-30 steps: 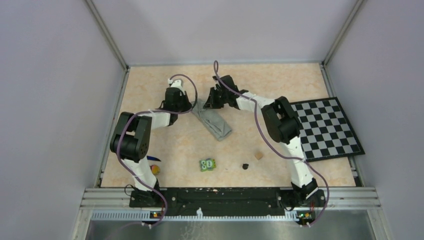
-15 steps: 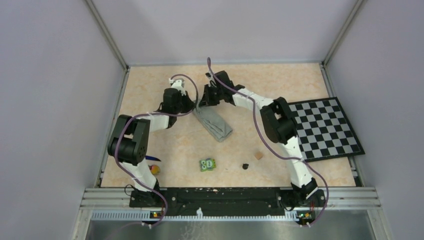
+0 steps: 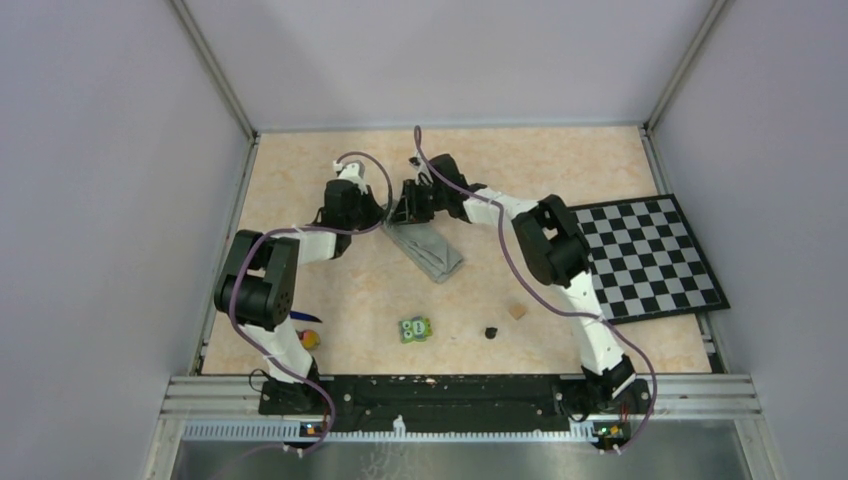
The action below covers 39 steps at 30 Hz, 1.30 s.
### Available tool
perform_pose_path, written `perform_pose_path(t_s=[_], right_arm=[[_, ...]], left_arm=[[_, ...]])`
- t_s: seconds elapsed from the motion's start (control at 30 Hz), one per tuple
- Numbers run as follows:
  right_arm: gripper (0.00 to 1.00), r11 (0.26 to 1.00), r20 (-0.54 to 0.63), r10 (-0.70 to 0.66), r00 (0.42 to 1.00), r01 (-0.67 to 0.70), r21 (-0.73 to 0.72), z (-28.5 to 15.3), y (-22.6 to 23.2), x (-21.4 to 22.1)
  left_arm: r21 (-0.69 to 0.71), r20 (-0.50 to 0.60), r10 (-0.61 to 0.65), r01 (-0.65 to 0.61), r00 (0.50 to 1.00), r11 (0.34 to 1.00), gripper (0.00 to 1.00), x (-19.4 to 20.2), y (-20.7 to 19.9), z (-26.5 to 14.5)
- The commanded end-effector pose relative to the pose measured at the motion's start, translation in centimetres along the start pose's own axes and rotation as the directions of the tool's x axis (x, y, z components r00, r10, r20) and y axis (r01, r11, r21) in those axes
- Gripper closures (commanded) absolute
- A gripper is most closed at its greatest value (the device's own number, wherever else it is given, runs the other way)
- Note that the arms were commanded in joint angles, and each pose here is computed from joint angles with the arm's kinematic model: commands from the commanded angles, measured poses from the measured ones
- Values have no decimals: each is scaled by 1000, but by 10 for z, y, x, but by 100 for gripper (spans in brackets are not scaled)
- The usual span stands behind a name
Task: Fold the napkin into a case and place the utensils inside
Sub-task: Stuff the top corner of the smaller-rectangle-folded napkin into the folded napkin, then stuff the top corner of the smaller-rectangle-folded napkin at the center of the board.
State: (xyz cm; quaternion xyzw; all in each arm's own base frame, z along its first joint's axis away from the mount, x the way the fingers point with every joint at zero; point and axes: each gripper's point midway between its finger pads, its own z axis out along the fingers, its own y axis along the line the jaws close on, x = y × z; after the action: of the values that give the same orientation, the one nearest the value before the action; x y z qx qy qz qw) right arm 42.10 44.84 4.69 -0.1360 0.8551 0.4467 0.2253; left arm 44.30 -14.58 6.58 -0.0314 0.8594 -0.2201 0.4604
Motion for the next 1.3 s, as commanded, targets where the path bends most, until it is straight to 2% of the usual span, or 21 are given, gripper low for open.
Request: perform_pose_path(t_s=[0.0,0.07,0.2,0.43,0.7,0.87,1.03,1.2,1.27], right_arm=[[65,994,123,-81,989,90,-70,-41,40,-46],[59,993,120,-88,989,96,-62,-40,38,-47],[57,994,120,-85,989,92,-56,-35,35,-48],[59,995,105,-78,991,84,-56,-21,34,-47],[73,995,83,-66,994,72,-66,-5,32,-43],[74,996,76,-68,995,72,-59,-2,31,-38],[99,998,47,-34,998,36,-54,7,26,-21],[100,995,73,70,995,-64,-78,26,23,-8],[100,984,69,132,989,-122,-132,38,26,-8]], left_arm=[[19,48,-4,3,999,1000,100,-12,-3,-2],[22,46,-4,3,999,1000,100,-12,-4,-2],[27,46,1,-2,999,1000,100,-12,-5,-4],[41,48,3,-5,999,999,100,-14,-8,-4],[56,55,6,-9,998,998,100,-17,-11,-5],[58,54,7,-10,999,998,100,-17,-12,-5],[66,59,2,-6,998,998,100,-21,-14,-5],[114,51,-12,6,999,993,100,-21,-25,-5],[119,44,-16,11,999,993,100,-17,-25,-6]])
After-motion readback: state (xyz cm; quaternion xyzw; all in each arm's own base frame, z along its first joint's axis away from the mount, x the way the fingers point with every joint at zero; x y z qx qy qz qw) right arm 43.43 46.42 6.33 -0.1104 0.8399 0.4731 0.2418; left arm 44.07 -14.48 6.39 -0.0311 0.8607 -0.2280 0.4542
